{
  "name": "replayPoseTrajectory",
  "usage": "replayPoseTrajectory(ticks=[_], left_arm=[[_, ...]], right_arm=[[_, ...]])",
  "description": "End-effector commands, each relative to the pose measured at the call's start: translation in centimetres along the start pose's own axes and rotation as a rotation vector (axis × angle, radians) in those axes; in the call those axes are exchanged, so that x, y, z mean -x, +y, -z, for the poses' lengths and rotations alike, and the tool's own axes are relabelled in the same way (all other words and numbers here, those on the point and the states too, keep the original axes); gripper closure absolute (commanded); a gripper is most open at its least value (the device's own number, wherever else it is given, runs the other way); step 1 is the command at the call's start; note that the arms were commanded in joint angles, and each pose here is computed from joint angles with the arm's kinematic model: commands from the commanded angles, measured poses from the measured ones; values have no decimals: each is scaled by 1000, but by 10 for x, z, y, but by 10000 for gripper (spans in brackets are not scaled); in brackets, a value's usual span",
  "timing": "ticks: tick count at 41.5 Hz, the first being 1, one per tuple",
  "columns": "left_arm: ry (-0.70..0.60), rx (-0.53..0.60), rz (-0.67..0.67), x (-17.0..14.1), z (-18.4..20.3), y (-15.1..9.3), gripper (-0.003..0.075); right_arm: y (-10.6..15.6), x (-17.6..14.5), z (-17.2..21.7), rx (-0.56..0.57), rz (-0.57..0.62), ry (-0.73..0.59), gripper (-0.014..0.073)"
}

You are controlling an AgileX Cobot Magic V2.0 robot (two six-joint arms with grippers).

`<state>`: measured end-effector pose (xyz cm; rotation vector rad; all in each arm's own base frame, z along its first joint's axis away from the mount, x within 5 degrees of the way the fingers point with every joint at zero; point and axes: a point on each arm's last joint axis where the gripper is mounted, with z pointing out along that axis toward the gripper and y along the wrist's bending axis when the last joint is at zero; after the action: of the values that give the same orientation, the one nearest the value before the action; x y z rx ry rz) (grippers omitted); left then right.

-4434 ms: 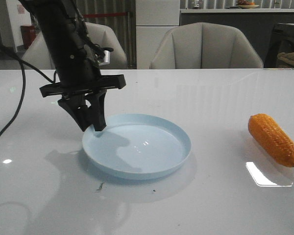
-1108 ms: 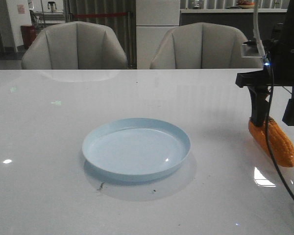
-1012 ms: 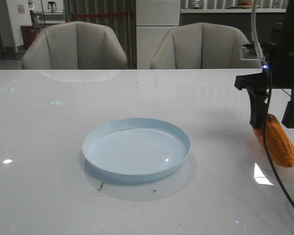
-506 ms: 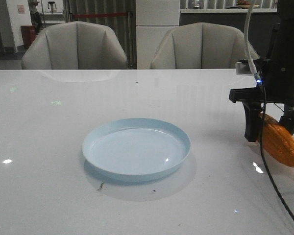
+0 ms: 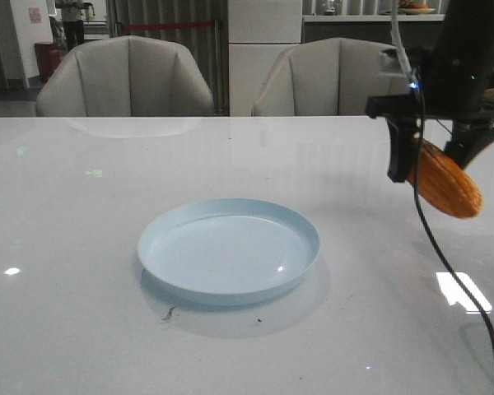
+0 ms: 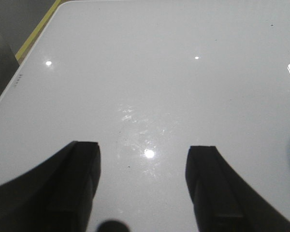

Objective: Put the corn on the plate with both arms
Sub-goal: 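Lift the corn with the right gripper and carry it over the plate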

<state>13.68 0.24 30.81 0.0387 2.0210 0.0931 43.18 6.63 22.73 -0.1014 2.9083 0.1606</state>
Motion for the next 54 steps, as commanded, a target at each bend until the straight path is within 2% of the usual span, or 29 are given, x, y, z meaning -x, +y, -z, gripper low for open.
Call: replayPoseTrajectory(ticks=[1, 7, 18, 26, 30, 35, 39, 48, 51, 54], left_arm=[[-116, -8, 11, 17, 5, 0, 267], [-116, -8, 11, 17, 5, 0, 267], [-116, -8, 11, 17, 5, 0, 267], [-116, -8, 11, 17, 5, 0, 267], [-116, -8, 11, 17, 5, 0, 267], [-112, -8, 11, 17, 4, 0, 267], [-112, -8, 11, 17, 4, 0, 267], [-112, -8, 11, 17, 4, 0, 267], [-112, -8, 11, 17, 4, 0, 267], [-112, -8, 11, 17, 4, 0, 267]], right_arm=[[32, 12, 53, 64, 68, -146, 545], [77, 13, 71, 113, 162, -207, 545], [147, -11, 71, 171, 323, -178, 545], [172, -16, 66, 250, 337, -189, 545], [180, -17, 54, 311, 307, -153, 545], [181, -17, 30, 305, 300, -82, 538], [181, -18, 7, 290, 296, -18, 452], [182, -18, -6, 297, 284, 2, 63], [182, -17, -6, 298, 283, -5, 11], [183, -17, -6, 302, 281, -7, 8]])
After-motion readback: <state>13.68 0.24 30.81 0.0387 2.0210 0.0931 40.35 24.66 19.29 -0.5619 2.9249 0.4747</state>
